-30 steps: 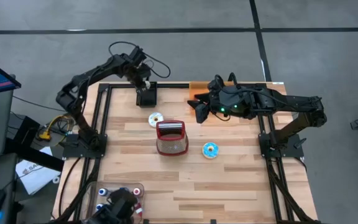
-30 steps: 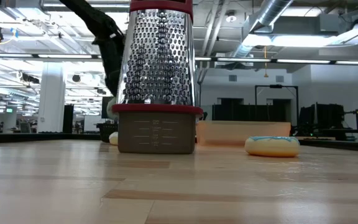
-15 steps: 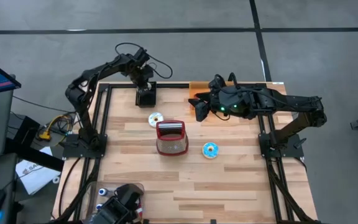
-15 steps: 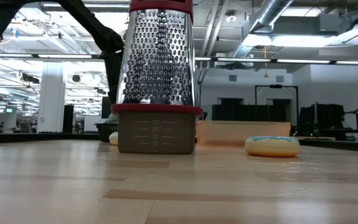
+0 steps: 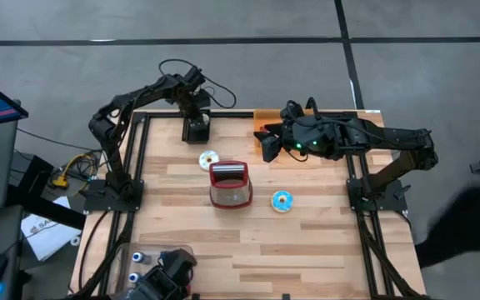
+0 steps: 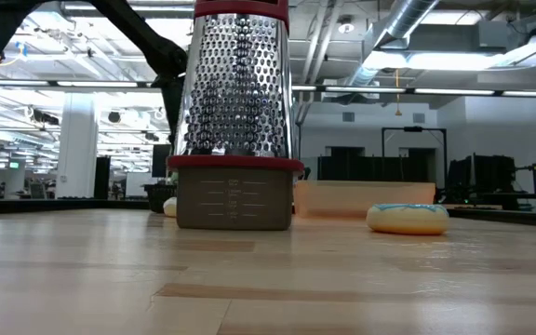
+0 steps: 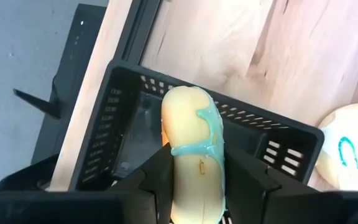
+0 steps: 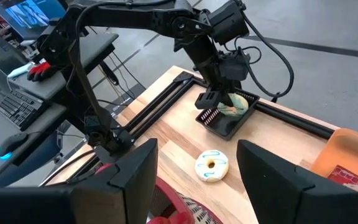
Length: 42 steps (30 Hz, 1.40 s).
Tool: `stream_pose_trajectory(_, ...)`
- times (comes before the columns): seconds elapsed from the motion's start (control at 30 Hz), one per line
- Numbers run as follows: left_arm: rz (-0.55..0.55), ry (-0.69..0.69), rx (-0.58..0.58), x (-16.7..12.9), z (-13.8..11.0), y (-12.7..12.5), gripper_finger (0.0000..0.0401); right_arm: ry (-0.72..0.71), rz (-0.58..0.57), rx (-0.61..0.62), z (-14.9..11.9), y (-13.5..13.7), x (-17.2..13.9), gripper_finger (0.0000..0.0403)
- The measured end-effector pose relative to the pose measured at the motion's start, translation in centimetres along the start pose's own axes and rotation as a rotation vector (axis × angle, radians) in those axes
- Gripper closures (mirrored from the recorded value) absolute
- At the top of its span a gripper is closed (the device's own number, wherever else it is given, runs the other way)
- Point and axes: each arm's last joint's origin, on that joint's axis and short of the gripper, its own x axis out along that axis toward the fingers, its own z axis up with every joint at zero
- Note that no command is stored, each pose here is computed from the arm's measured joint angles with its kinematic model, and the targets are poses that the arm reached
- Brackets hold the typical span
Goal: Pick & Place Food Item
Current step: Put the green donut into the black bin
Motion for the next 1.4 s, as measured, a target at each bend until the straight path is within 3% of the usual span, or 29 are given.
stream_pose_trajectory(0.6, 0.017, -0.017, -0.015, 0.0, -0.2, 0.6, 0.0285, 0.0, 0.002, 0.005, 0.0, 0.0, 0.0, 0.0191)
stream_pose_trajectory(1.1, 0.03, -0.01, -0.028, 0.0, -0.3, 0.8, 0.0218, -0.004, 0.007, 0.011, 0.0, 0.1, 0.0, 0.0191)
stream_pose_trajectory(1.4, 0.098, -0.004, -0.029, 0.0, -0.3, 1.3, 0.0211, -0.001, 0.013, 0.009, -0.1, 0.2, -0.2, 0.0191)
